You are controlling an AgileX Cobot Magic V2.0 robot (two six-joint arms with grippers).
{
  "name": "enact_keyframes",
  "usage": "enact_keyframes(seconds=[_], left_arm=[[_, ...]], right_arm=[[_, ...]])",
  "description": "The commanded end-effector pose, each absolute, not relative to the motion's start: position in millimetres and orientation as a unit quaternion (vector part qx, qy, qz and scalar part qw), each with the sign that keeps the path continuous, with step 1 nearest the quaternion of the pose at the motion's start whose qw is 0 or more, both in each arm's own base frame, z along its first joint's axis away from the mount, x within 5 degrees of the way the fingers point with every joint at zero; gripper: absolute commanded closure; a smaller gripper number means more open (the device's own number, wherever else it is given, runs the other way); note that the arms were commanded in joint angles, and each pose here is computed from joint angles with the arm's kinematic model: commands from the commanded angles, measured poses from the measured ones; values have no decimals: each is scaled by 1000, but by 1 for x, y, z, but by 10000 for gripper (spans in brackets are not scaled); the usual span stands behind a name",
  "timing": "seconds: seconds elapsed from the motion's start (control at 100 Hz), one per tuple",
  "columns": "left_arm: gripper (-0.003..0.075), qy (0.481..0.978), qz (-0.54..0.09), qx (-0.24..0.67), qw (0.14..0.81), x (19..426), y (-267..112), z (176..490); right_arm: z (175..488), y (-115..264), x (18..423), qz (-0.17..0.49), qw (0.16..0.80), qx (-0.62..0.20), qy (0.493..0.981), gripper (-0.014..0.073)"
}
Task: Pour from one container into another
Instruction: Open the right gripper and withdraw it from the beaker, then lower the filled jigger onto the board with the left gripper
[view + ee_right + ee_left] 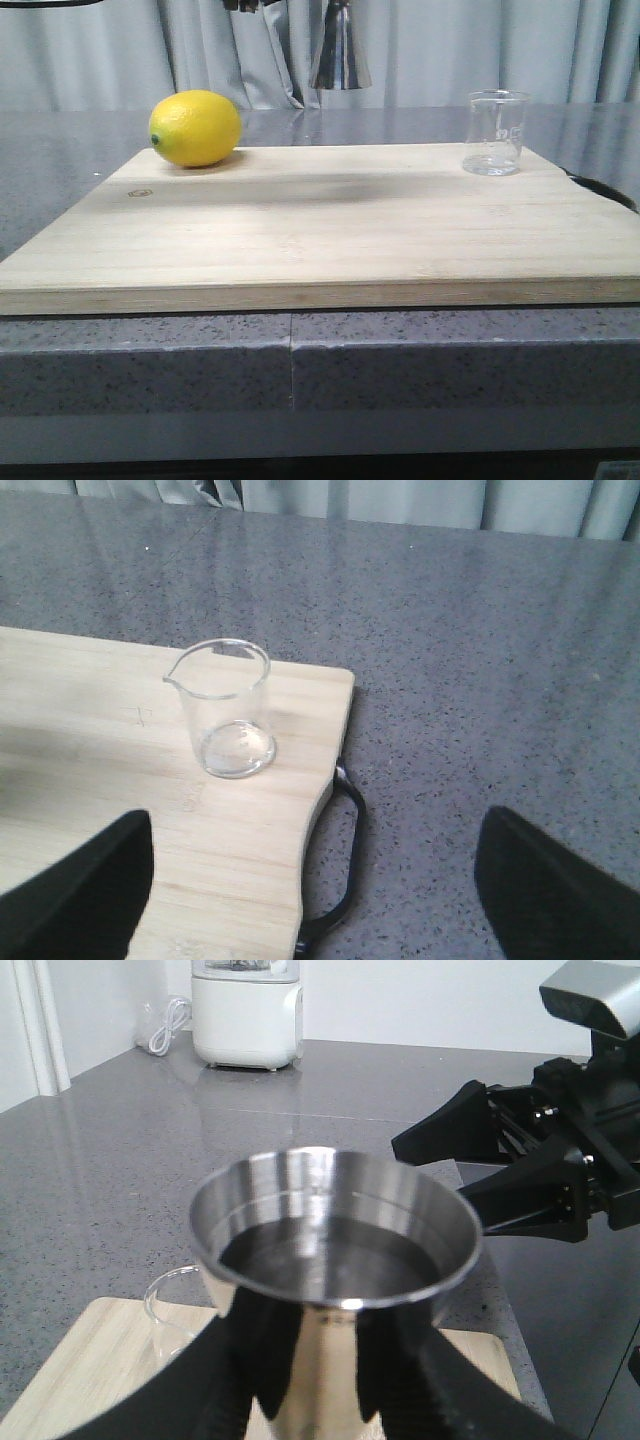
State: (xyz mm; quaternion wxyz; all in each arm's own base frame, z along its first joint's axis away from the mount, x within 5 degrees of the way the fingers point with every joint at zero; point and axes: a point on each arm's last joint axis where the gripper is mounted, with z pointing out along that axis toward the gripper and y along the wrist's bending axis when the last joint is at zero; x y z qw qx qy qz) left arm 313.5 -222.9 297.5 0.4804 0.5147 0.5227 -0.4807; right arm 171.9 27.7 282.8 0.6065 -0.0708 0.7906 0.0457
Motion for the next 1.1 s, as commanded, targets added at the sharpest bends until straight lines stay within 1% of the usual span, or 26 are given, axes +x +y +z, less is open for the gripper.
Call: enact_keyframes(seconds=[0.0,0.96,1.09], left_arm=[[483,463,-524,505,507,299,-222,333],[483,461,-524,510,504,298,-222,332],[483,460,-523,508,507,302,-224,325]], right_arm=[[301,30,173,51,652,-82,752,8],[301,30,173,52,654,-82,750,8],[301,30,173,52,654,-82,750,8]])
